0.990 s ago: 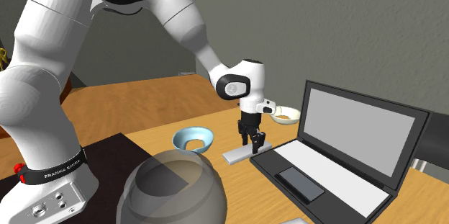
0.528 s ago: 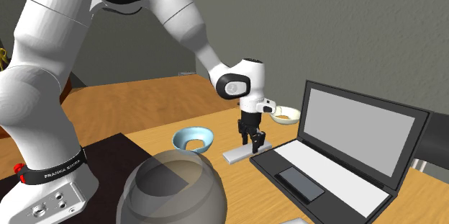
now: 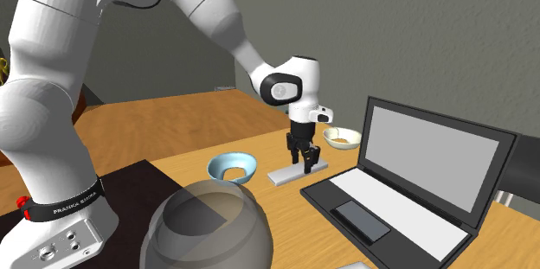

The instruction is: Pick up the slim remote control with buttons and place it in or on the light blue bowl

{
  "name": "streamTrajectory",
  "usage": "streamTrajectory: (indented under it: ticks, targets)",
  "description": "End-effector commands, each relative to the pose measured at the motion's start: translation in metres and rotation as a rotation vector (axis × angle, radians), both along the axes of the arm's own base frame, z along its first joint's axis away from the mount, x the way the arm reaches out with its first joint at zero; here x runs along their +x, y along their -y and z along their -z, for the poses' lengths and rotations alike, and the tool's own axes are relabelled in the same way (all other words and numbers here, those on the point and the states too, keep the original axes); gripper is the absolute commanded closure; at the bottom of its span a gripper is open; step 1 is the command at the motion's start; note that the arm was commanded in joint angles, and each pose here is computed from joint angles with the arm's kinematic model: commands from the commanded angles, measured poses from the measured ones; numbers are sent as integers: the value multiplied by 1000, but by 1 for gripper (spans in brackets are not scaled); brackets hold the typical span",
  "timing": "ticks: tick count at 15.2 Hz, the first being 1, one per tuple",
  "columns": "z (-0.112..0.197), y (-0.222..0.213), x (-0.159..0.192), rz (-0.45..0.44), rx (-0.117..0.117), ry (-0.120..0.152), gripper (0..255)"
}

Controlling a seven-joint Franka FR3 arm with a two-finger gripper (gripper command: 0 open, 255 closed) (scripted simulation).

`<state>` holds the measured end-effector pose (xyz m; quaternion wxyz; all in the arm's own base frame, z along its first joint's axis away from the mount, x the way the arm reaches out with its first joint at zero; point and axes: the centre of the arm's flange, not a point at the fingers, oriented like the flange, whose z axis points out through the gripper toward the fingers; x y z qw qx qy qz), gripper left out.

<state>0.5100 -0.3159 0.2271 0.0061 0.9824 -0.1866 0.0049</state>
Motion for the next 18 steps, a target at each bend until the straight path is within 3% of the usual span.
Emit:
streamTrajectory:
  ticks: [1, 15, 18]
  targets:
    - [-10, 0, 0, 0, 0, 0, 255]
    - [-80, 0, 0, 0, 0, 0, 255]
    - [-83, -34, -20, 0, 0, 0, 255]
